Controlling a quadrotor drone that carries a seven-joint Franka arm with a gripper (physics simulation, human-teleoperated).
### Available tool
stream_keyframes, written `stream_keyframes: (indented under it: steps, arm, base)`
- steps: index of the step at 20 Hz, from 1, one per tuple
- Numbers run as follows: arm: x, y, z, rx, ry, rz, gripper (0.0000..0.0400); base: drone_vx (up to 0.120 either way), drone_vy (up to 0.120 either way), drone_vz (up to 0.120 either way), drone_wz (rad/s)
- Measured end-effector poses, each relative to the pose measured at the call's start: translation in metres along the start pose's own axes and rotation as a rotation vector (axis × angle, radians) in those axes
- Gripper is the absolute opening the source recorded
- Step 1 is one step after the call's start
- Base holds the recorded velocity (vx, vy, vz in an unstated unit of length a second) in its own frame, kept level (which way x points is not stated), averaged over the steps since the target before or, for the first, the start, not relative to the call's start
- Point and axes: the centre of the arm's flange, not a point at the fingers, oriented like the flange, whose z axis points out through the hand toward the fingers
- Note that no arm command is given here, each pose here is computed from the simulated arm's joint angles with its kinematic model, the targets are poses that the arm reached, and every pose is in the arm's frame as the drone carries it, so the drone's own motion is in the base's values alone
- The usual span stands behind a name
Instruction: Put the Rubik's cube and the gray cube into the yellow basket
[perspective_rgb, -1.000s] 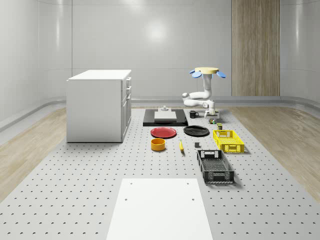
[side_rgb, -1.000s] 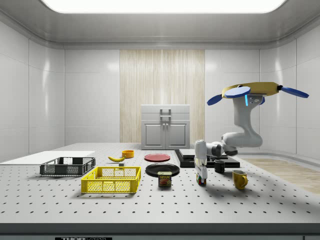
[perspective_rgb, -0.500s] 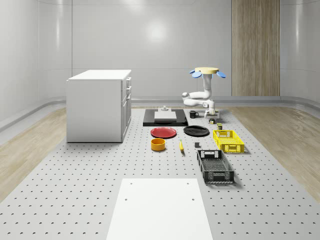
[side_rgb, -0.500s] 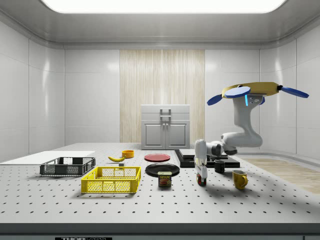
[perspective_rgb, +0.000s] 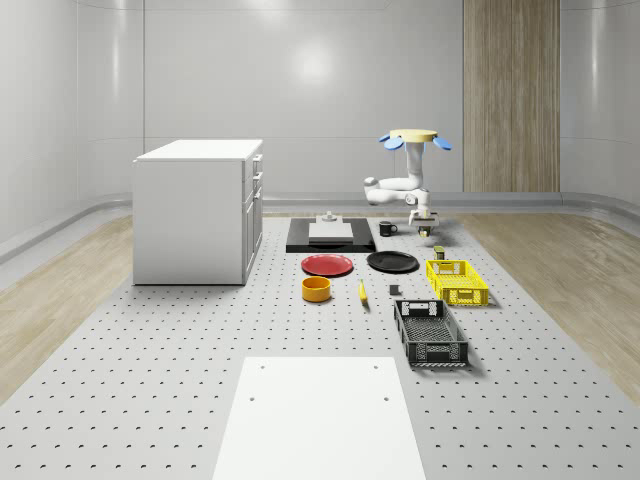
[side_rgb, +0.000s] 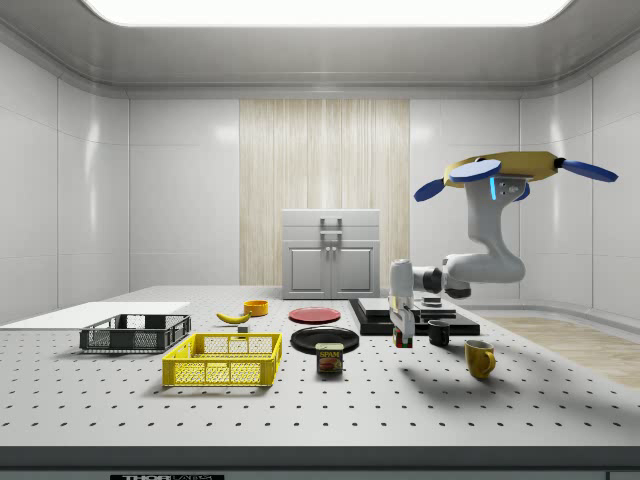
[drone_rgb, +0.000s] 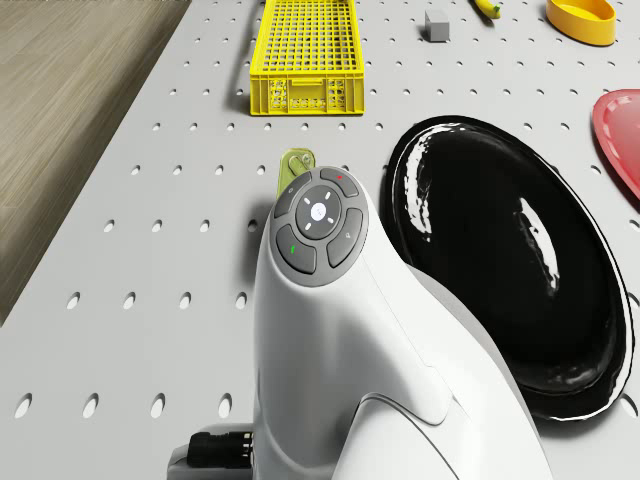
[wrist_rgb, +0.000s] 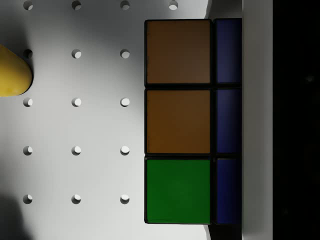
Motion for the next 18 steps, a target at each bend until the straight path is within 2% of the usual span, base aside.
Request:
stream_keyframes:
  steps: [3, 5, 11, 18]
  arm:
    - [0.0, 0.0, -0.003, 0.0, 0.0, 0.0, 0.0325]
    - [0.0, 0.0, -0.0042, 0.0, 0.0, 0.0, 0.0325]
    - [0.0, 0.0, -0.0057, 0.0, 0.0, 0.0, 0.0325]
    - [0.0, 0.0, -0.0061, 0.0, 0.0, 0.0, 0.0325]
  base:
    - [0.0, 0.0, 0.12, 0.0]
    - [0.1, 0.0, 0.08, 0.0]
    - [0.12, 0.107, 0.0, 0.0]
    - [0.12, 0.006, 0.029, 0.0]
